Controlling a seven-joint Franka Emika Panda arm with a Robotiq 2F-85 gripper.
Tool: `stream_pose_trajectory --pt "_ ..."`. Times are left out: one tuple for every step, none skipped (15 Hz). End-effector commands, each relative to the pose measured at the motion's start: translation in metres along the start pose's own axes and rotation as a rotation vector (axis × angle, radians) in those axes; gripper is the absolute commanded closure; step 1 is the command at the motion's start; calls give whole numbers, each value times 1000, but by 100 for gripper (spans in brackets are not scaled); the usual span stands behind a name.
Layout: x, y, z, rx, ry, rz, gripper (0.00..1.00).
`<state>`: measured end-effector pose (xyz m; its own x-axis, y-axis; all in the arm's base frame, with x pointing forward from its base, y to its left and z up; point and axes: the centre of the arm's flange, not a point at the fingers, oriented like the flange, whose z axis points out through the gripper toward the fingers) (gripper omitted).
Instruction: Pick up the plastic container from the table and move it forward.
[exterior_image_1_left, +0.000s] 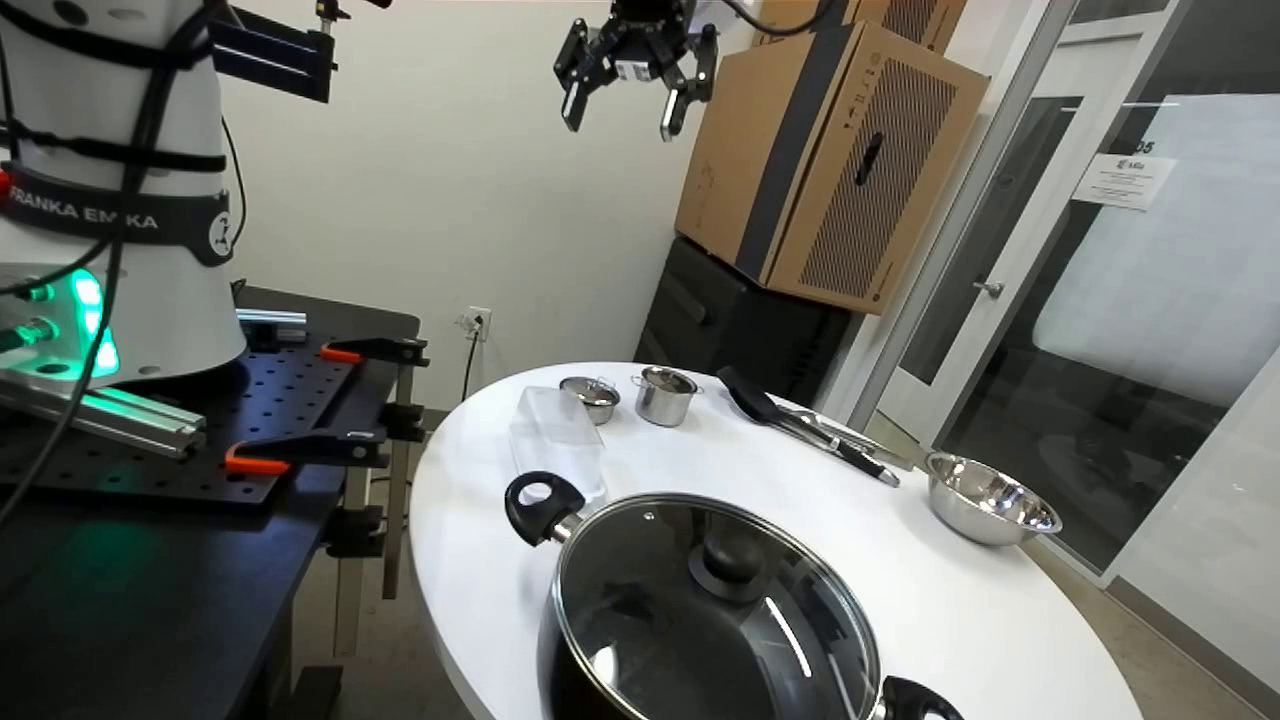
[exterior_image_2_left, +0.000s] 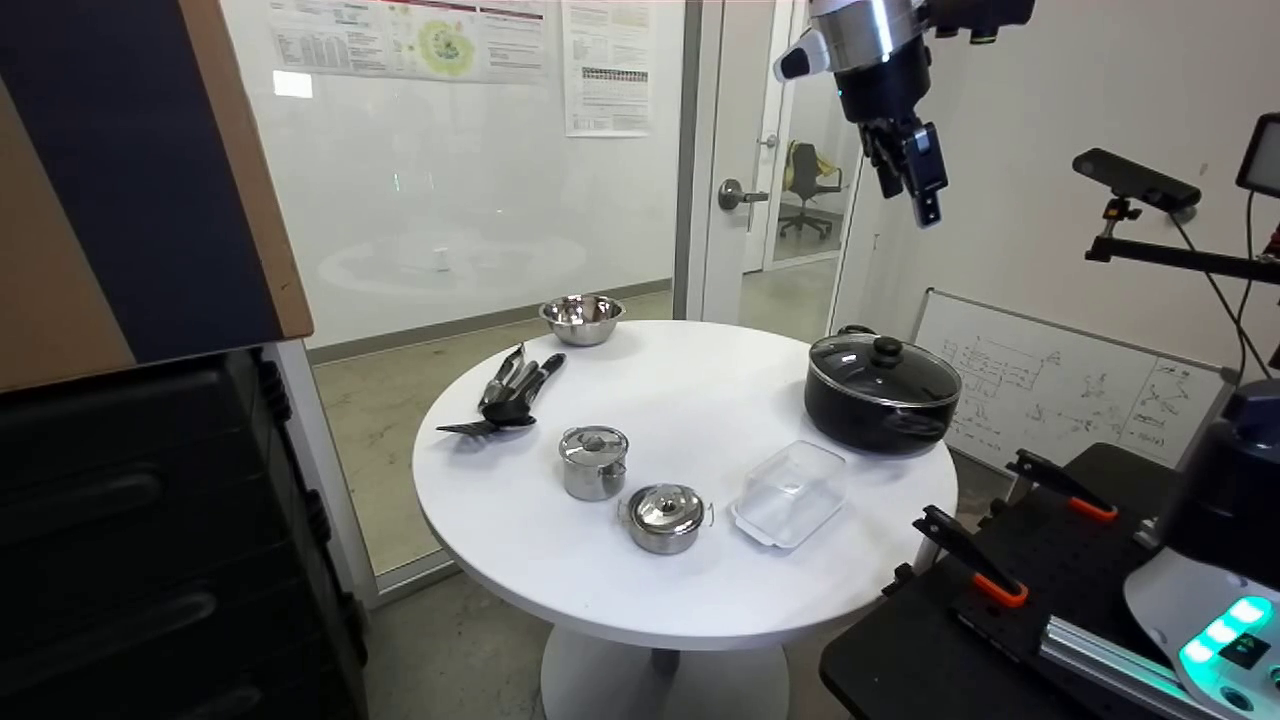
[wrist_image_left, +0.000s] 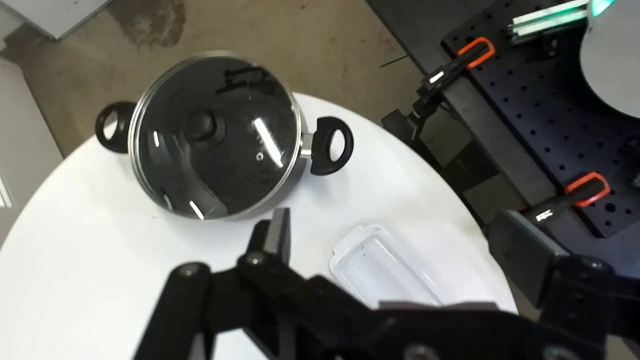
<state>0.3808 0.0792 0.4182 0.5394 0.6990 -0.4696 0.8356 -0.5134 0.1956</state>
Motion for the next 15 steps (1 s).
stream_pose_trajectory --pt "33 16 32 -36 47 -189 0" --pt "41 18 39 -40 64 -240 0" --pt "51 18 47 -35 75 -291 0" --pt "58 17 52 -32 72 -345 0" --pt "63 14 50 -38 -13 -372 0" --pt "62 12 45 -88 -80 -271 0" --pt "53 7 52 -37 10 -301 0" --pt "56 8 53 -58 -24 -291 0" --pt "58 7 52 -69 -40 -285 0" --pt "59 7 50 -76 -47 -282 0" --pt "59 2 49 -55 14 -333 0" --pt "61 0 51 -40 54 -361 0" --pt "64 -3 56 -34 104 -408 0" --pt "67 -5 59 -35 137 -445 0" --pt "70 -6 65 -32 166 -489 0"
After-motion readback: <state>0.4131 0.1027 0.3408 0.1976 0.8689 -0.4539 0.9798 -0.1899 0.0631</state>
